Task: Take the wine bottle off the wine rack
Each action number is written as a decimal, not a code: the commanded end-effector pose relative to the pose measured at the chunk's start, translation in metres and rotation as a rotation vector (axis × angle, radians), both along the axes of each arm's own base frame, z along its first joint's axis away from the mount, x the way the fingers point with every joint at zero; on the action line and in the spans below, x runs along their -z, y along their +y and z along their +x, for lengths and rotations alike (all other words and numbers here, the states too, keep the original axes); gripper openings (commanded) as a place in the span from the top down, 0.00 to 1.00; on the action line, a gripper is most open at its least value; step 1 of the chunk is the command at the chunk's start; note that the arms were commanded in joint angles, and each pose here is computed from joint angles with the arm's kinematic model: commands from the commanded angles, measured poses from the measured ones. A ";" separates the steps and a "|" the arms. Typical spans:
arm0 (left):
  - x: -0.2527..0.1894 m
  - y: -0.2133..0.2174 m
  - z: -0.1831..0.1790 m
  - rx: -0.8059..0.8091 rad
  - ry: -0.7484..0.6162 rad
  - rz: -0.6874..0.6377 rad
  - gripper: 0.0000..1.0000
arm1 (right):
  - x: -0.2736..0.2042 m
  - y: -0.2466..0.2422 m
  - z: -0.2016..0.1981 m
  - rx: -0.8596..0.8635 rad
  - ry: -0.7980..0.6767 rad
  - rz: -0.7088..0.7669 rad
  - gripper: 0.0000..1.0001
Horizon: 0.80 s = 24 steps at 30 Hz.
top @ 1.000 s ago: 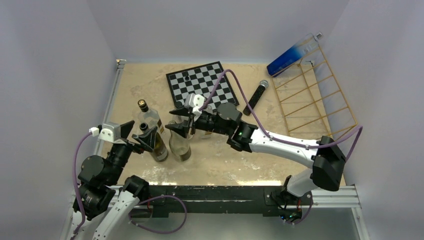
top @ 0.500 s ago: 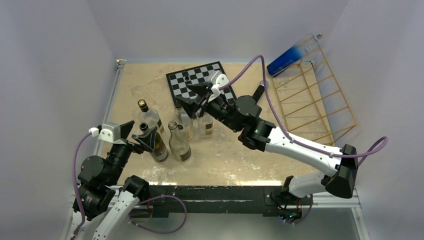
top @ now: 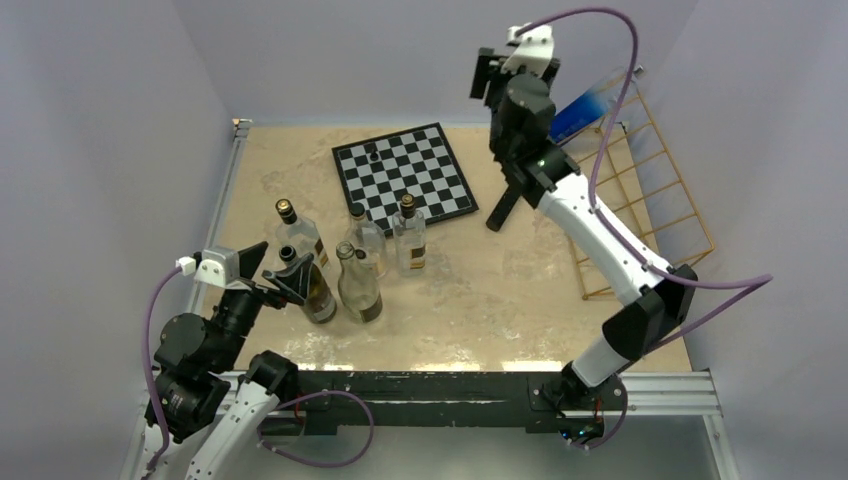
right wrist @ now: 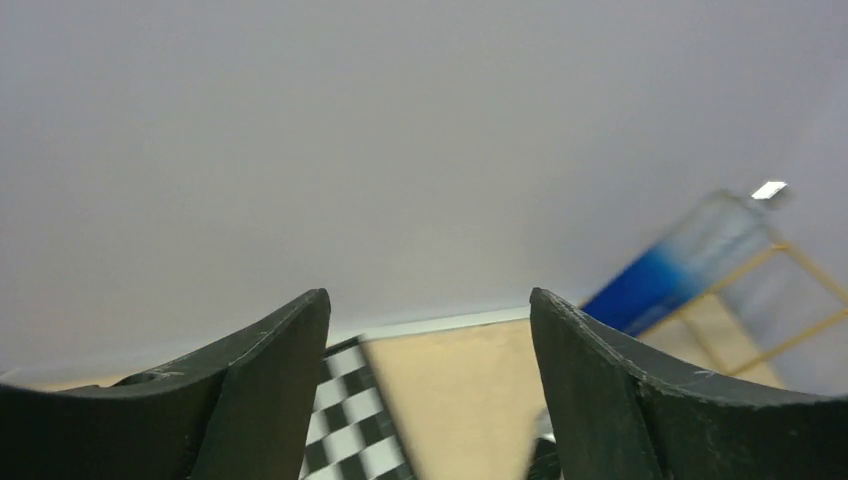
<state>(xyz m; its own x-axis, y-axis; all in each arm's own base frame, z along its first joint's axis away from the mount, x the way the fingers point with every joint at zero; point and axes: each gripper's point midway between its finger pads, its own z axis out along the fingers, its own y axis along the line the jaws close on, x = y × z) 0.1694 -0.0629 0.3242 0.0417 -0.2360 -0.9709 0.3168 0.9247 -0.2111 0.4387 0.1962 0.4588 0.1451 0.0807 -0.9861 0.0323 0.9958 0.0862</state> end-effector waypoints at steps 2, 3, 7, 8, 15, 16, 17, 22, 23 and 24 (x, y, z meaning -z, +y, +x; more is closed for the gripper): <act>-0.012 0.002 -0.004 -0.001 -0.050 -0.016 0.02 | -0.001 -0.098 0.043 0.345 0.037 0.042 0.15; -0.012 0.003 -0.005 -0.002 -0.054 -0.018 0.02 | -0.001 -0.111 0.052 0.372 0.034 0.044 0.13; -0.012 0.004 -0.005 -0.007 -0.057 -0.021 0.02 | 0.007 -0.155 0.088 0.429 0.054 0.056 0.12; -0.012 0.004 -0.005 -0.008 -0.054 -0.021 0.02 | 0.007 -0.165 0.096 0.434 0.067 0.068 0.12; -0.015 0.002 -0.007 0.006 -0.063 -0.026 0.02 | 0.038 -0.227 0.147 0.500 0.132 0.119 0.12; -0.015 0.003 -0.007 0.005 -0.064 -0.027 0.02 | 0.045 -0.238 0.150 0.534 0.147 0.125 0.12; -0.015 0.003 -0.007 0.002 -0.065 -0.028 0.02 | 0.050 -0.247 0.151 0.562 0.155 0.138 0.12; -0.016 0.002 -0.009 0.014 -0.068 -0.029 0.02 | 0.083 -0.281 0.157 0.621 0.189 0.217 0.15; -0.017 0.001 -0.010 0.017 -0.074 -0.031 0.02 | 0.088 -0.284 0.159 0.625 0.196 0.227 0.16; -0.017 0.001 -0.011 0.019 -0.077 -0.033 0.02 | 0.094 -0.287 0.161 0.628 0.206 0.231 0.16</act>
